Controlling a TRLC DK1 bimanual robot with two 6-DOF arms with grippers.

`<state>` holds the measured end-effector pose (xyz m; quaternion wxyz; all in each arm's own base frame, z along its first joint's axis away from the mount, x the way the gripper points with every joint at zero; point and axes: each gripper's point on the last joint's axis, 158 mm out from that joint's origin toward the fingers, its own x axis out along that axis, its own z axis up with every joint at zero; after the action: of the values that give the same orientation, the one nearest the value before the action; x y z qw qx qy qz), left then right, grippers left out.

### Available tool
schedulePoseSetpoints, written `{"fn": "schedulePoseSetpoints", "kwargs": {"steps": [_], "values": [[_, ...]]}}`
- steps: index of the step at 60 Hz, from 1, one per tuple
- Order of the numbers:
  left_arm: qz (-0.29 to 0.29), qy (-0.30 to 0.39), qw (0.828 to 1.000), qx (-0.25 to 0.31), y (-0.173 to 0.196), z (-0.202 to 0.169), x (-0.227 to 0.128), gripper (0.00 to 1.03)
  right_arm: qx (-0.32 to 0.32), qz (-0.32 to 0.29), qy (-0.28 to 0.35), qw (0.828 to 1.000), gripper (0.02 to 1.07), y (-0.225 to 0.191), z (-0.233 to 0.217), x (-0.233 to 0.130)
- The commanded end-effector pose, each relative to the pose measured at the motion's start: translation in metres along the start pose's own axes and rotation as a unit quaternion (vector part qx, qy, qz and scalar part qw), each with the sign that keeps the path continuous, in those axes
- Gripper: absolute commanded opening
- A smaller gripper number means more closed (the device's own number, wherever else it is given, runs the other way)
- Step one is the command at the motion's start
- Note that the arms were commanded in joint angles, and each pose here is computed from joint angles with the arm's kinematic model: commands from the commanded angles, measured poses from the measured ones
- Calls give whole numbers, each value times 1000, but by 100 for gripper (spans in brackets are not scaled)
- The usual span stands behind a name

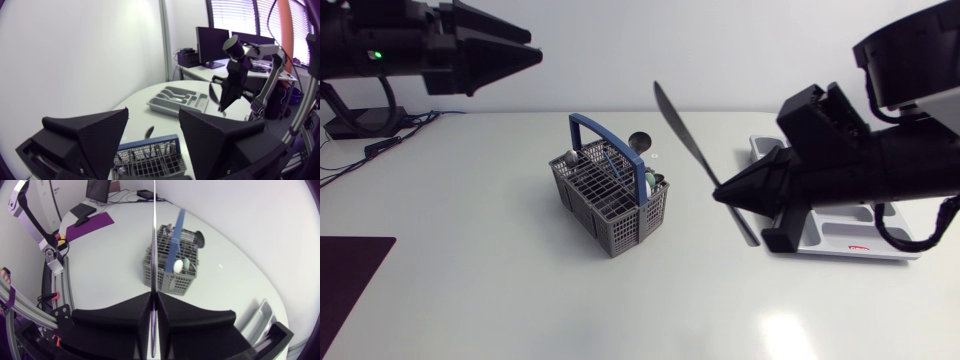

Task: Unload the cutlery basket into the drawer organizer.

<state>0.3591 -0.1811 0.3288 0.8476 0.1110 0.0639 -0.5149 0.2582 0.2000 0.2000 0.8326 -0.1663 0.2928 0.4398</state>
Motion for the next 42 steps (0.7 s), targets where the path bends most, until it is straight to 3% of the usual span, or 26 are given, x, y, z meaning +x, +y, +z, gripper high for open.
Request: {"fn": "schedulePoseSetpoints", "kwargs": {"steps": [1, 17, 29, 42], "values": [[11, 31, 999, -42, 17, -46, 15, 79, 10, -27, -3, 1000, 7, -22, -10, -12], [20, 84, 996, -35, 46, -116, 44, 79, 84, -121, 3, 989, 7, -102, -43, -33], [9, 121, 993, -14, 45, -149, 65, 79, 146, -203, 10, 968, 7, -176, -69, -64], [20, 159, 987, 17, 67, -176, 79, 79, 199, -254, 24, 946, 7, -244, -97, -85]]}}
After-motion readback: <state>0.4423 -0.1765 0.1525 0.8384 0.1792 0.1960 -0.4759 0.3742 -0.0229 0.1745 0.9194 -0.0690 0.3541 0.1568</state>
